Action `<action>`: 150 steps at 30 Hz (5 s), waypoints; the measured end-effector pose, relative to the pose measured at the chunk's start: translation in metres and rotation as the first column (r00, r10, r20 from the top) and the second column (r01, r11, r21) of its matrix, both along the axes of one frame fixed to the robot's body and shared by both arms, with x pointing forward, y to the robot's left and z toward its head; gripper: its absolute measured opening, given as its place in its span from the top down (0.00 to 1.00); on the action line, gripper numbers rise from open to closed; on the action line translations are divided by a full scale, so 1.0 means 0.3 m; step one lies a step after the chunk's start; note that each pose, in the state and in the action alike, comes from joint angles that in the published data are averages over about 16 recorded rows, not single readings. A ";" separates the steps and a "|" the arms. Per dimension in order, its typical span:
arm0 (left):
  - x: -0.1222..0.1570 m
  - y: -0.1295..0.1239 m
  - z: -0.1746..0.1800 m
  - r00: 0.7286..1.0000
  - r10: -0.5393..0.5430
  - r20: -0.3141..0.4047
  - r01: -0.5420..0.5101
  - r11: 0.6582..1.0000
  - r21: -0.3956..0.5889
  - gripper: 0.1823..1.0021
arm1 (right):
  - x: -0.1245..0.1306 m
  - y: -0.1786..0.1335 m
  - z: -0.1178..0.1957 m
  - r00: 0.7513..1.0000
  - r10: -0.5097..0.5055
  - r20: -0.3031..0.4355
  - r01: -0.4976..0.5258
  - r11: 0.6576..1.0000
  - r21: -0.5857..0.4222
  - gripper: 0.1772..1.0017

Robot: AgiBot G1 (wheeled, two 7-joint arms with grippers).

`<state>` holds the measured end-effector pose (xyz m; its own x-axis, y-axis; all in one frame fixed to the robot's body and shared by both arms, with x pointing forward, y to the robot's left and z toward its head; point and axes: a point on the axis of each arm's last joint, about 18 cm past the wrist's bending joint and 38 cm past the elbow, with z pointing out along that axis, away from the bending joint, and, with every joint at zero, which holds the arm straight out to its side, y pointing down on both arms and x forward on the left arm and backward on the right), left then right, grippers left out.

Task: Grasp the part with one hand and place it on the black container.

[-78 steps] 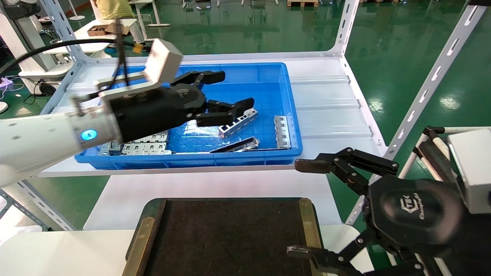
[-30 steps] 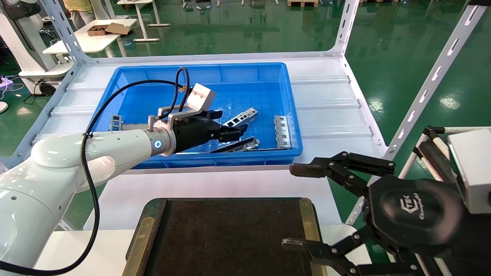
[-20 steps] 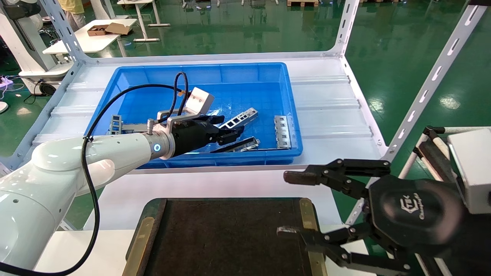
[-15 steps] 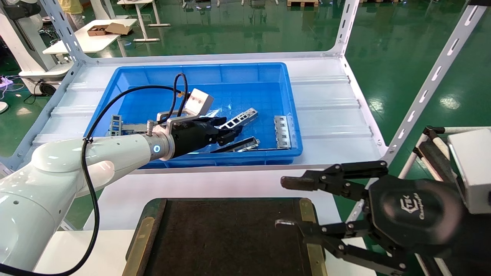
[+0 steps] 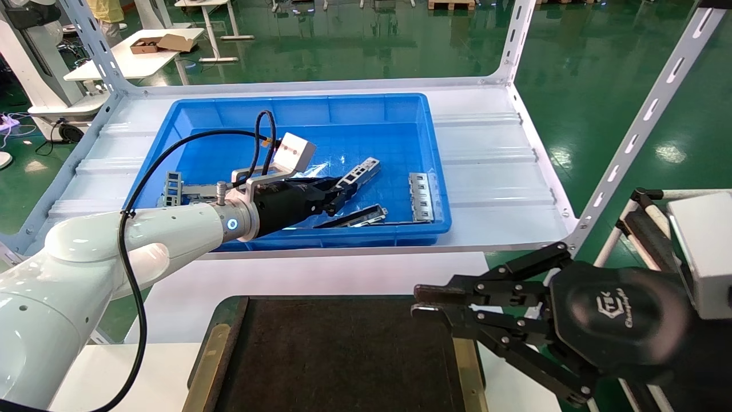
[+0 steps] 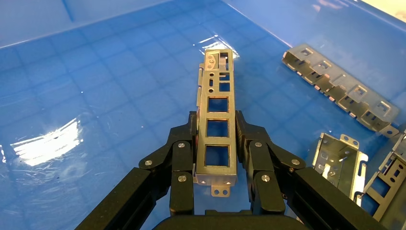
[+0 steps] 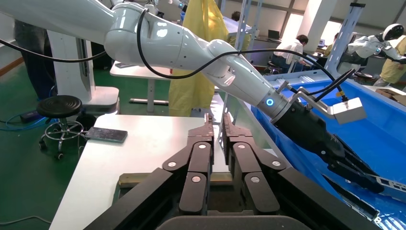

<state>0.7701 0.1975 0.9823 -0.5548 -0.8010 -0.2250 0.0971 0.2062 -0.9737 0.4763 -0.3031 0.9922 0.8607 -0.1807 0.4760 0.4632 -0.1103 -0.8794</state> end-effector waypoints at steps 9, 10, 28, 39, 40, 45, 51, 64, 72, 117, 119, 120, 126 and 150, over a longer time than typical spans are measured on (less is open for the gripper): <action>-0.034 0.025 0.095 0.998 -0.050 0.045 0.053 0.997 -0.059 0.81 | 0.000 0.000 0.000 1.000 0.000 0.000 0.000 1.000 0.000 0.95; -0.041 0.031 0.108 0.997 -0.059 0.052 0.063 0.996 -0.066 0.81 | 0.000 0.000 0.000 1.000 0.000 0.000 0.000 1.000 0.000 0.96; -0.293 0.171 0.203 0.941 -0.306 0.144 0.320 0.944 -0.081 0.81 | 0.000 0.000 0.000 1.000 0.000 0.000 0.000 1.000 0.000 0.98; -0.523 0.203 0.062 0.905 -0.418 0.076 0.423 0.905 -0.051 0.82 | 0.000 0.000 0.000 1.000 0.000 0.000 0.000 1.000 0.000 0.98; -0.543 0.203 0.043 0.904 -0.424 0.064 0.427 0.903 -0.053 0.82 | 0.000 0.000 0.000 1.000 0.000 0.000 0.000 1.000 0.000 0.98; -0.623 0.197 -0.063 0.900 -0.435 -0.009 0.434 0.898 -0.069 0.82 | 0.000 0.000 0.000 1.000 0.000 0.000 0.000 1.000 0.000 0.98; -0.671 0.201 -0.201 0.903 -0.418 -0.103 0.408 0.907 -0.105 0.82 | 0.000 0.000 0.000 1.000 0.000 0.000 0.000 1.000 0.000 0.98; -0.653 0.210 -0.547 0.909 -0.290 -0.298 0.233 0.949 -0.214 0.82 | 0.000 0.000 0.000 1.000 0.000 0.000 0.000 1.000 0.000 0.98; -0.590 0.128 -0.741 0.921 -0.166 -0.353 0.059 0.954 -0.294 0.82 | 0.000 0.000 0.000 1.000 0.000 0.000 0.000 1.000 0.000 0.98; -0.349 -0.144 -1.034 0.857 0.214 -0.469 -0.441 0.776 -0.451 0.82 | 0.000 0.000 0.000 1.000 0.000 0.000 0.000 1.000 0.000 0.98; -0.348 -0.147 -1.035 0.852 0.218 -0.476 -0.448 0.773 -0.449 0.82 | 0.000 0.000 0.000 1.000 0.000 0.000 0.000 1.000 0.000 0.98; -0.348 -0.149 -1.035 0.850 0.220 -0.479 -0.452 0.772 -0.447 0.82 | 0.000 0.000 0.000 1.000 0.000 0.000 0.000 1.000 0.000 0.98; -0.349 -0.161 -1.029 0.838 0.226 -0.496 -0.466 0.769 -0.438 0.81 | 0.000 0.000 0.000 1.000 0.000 0.000 0.000 1.000 0.000 0.97; -0.410 -0.123 -0.839 0.921 0.110 -0.374 -0.244 0.911 -0.333 0.41 | 0.000 0.000 0.000 1.000 0.000 0.000 0.000 1.000 0.000 0.55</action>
<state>0.6470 0.1606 0.7305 -0.3840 -0.8799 0.2799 -0.2570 -0.1893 -0.9477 0.4763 -0.3031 0.9922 0.8607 -0.1807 0.4760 0.4632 -0.1103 -0.8794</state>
